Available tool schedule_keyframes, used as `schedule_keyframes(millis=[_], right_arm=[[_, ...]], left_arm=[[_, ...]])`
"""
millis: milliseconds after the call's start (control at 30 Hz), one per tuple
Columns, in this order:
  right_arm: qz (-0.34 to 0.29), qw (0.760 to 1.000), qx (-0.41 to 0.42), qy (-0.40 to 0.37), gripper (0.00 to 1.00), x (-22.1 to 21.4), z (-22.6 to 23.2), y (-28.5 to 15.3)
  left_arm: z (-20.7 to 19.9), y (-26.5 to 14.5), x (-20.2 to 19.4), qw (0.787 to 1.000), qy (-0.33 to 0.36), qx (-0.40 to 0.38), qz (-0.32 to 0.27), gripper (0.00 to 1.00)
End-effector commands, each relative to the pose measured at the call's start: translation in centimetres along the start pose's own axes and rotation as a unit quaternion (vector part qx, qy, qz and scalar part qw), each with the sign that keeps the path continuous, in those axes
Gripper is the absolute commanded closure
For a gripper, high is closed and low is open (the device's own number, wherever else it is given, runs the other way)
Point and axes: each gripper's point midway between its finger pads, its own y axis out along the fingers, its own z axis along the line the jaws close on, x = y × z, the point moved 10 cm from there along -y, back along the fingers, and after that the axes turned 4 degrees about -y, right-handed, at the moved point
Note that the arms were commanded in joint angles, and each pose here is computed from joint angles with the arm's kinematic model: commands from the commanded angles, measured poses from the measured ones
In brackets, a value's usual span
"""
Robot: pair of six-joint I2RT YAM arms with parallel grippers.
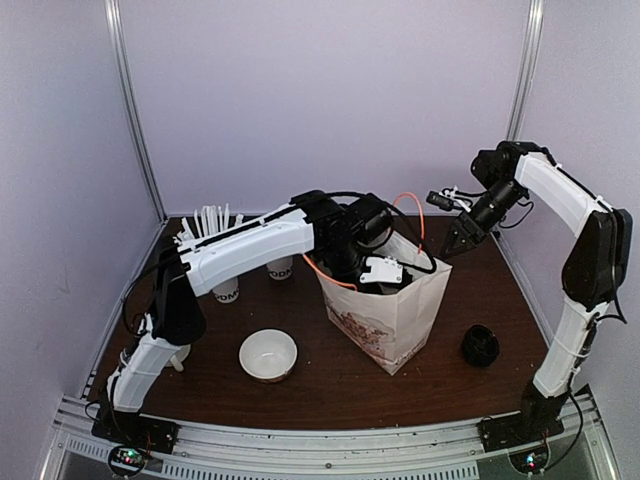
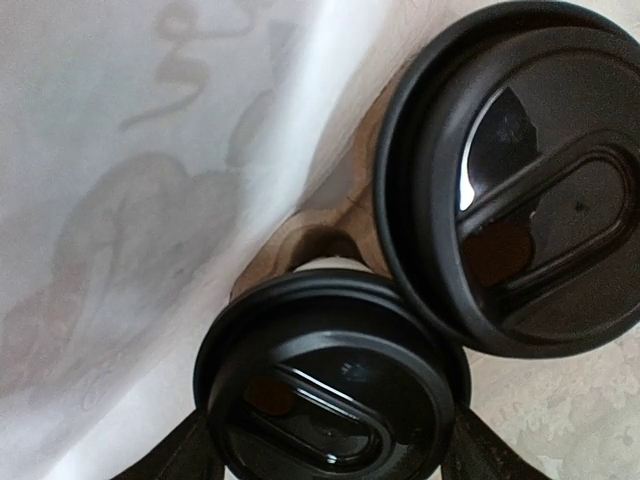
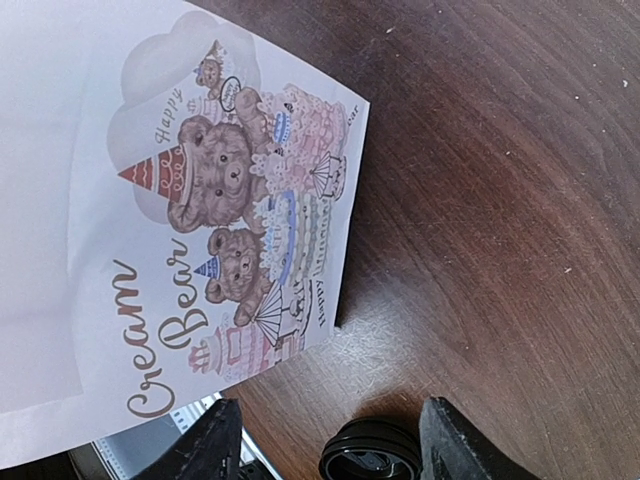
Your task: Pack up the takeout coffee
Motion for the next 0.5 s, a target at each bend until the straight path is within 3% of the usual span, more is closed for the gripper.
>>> schedule_keyframes(millis=[0, 167, 467], right_arm=[[-0.008, 1.000, 0.016, -0.005, 0.36, -0.5, 0.5, -0.1], [-0.012, 1.000, 0.021, -0.003, 0.36, -0.8, 0.7, 0.2], [-0.022, 1.000, 0.013, -0.007, 0.36, -0.8, 1.6, -0.8]], left_arm=[[-3.3, 3.7, -1.7, 0.991, -0.020, -0.111, 0.078, 0.53], [-3.0, 4.9, -1.6, 0.991, -0.016, -0.106, 0.078, 0.53], [-1.6, 0.2, -1.4, 0.997, -0.016, -0.028, 0.071, 0.26]])
